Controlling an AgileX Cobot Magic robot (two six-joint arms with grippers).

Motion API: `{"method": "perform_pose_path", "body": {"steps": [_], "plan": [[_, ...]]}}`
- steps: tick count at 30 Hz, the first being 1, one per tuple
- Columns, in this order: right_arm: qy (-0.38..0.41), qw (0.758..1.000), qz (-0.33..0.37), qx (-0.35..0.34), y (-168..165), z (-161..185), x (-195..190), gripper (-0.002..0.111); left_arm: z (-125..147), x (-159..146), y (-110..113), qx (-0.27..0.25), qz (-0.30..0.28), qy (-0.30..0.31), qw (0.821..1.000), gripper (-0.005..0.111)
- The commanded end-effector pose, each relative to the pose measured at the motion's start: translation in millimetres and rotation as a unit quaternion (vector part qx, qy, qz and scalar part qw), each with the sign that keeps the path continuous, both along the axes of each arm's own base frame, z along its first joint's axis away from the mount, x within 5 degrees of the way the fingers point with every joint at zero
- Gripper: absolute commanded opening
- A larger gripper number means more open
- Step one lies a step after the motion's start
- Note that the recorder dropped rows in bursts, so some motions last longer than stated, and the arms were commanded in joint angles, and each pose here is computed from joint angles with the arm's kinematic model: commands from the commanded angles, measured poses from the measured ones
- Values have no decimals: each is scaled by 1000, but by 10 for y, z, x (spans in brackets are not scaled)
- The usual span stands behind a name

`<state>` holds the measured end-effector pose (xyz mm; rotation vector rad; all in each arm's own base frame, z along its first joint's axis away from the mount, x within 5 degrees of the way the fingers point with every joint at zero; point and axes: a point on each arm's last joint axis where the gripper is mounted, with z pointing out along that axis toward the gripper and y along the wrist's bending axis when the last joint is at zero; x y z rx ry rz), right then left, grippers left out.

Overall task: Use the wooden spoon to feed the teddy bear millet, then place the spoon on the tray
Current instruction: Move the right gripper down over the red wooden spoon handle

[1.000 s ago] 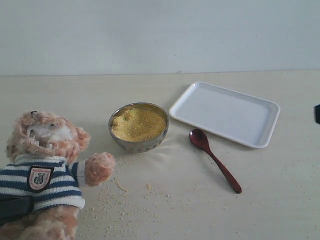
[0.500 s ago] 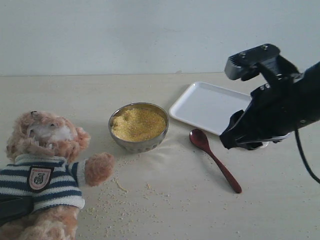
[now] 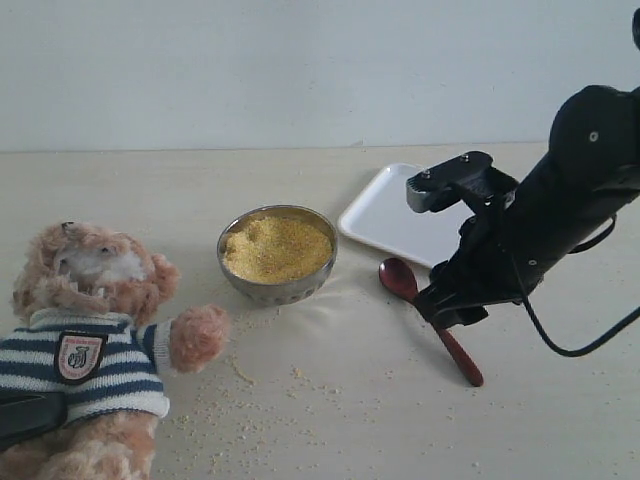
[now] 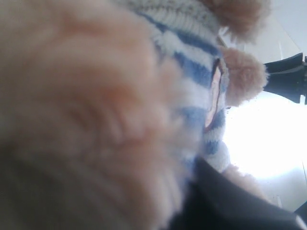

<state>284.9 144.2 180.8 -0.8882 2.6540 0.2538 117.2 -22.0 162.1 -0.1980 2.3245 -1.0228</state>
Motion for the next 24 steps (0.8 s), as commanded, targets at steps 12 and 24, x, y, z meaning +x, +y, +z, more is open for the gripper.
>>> {"method": "perform_pose_path", "body": {"steps": [12,24], "plan": [[39,999,-1,-34,61,-378,194,60,29,7,-8,-11,3,-11,1000,5],[45,998,1,-42,64,-509,220,57,29,7,-8,-11,3,-11,1000,5]]}}
